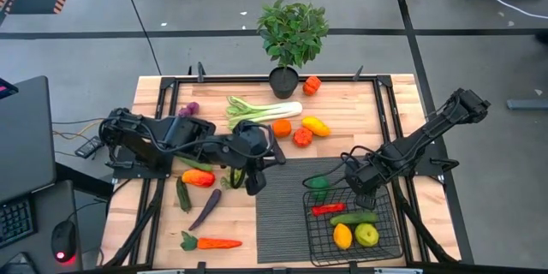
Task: Build produce basket
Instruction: Adjust the black wire basket on the gray table mat, then put the green lime into the black wire basket
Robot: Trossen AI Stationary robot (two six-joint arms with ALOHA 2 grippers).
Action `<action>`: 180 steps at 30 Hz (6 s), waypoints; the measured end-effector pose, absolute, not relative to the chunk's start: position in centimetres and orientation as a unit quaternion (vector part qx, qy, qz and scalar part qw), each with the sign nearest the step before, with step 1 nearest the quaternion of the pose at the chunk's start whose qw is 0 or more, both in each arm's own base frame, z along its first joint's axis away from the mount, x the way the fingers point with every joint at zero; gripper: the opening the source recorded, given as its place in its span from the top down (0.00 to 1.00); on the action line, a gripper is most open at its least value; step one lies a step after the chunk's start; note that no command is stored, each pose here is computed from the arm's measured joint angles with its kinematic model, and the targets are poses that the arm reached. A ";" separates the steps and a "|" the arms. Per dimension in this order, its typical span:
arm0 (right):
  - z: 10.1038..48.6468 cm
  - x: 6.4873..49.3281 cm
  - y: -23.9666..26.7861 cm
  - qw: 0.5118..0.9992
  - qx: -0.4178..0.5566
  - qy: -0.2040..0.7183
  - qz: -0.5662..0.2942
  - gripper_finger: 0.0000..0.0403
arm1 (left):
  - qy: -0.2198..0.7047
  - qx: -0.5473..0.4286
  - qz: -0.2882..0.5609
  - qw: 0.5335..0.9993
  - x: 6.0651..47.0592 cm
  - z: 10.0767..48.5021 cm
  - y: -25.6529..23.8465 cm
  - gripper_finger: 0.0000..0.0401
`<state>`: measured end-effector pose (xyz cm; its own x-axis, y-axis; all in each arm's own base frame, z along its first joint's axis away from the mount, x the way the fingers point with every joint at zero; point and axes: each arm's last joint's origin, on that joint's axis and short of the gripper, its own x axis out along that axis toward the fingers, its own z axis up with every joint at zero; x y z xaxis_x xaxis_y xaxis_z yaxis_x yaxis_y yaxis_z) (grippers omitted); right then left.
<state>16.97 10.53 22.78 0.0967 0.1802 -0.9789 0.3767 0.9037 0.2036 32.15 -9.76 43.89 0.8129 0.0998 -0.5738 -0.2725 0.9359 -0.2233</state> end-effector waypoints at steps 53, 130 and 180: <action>22.8 17.0 9.7 0.718 0.056 0.687 0.095 0.94 | 0.291 -0.161 0.105 0.937 32.2 43.8 -9.7 0.73; 20.8 27.3 4.6 0.590 0.431 0.619 -0.288 0.25 | 0.318 -0.133 0.103 0.933 31.8 43.4 -9.8 0.73; 16.0 31.0 3.5 0.599 0.432 0.648 -0.185 0.09 | 0.338 -0.164 0.130 0.918 31.4 42.9 -9.6 0.73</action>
<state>31.03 3.52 16.02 0.0916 0.3379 -0.9367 0.7817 0.5584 0.2779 31.45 -9.58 42.95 0.7385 0.1274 -0.6621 -0.3486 0.9127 -0.2131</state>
